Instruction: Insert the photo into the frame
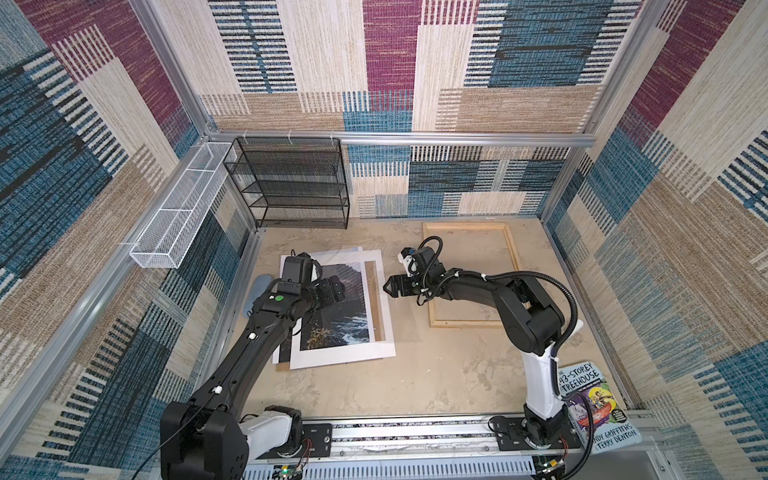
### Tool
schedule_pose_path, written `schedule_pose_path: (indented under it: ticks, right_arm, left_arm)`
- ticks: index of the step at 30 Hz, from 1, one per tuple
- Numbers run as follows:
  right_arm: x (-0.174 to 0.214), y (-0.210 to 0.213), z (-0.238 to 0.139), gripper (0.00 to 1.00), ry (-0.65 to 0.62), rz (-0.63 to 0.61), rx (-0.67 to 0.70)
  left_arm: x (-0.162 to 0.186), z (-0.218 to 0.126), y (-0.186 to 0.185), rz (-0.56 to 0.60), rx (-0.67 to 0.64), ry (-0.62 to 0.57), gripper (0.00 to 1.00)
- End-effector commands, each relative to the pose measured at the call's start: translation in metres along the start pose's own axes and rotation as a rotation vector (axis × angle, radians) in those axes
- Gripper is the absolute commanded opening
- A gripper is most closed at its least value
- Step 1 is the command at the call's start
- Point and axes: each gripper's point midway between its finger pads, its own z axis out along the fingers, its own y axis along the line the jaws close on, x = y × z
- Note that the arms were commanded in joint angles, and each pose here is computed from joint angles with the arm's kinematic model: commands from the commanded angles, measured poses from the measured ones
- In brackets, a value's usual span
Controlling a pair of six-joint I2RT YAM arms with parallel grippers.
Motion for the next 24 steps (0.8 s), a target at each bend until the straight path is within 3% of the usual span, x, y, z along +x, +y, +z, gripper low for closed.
schedule_pose_path:
  ticks: [1, 15, 24]
  right_arm:
    - [0.037, 0.005, 0.002, 0.94, 0.143, 0.079, -0.05]
    - [0.04, 0.007, -0.002, 0.94, 0.137, 0.124, -0.144]
    - [0.045, 0.006, -0.004, 0.94, 0.137, 0.137, -0.166]
  left_arm:
    - [-0.004, -0.002, -0.016, -0.023, 0.086, 0.001, 0.87]
    - [-0.016, -0.015, -0.033, -0.123, 0.19, -0.065, 0.87]
    - [-0.019, -0.023, -0.022, -0.194, 0.126, -0.094, 0.86]
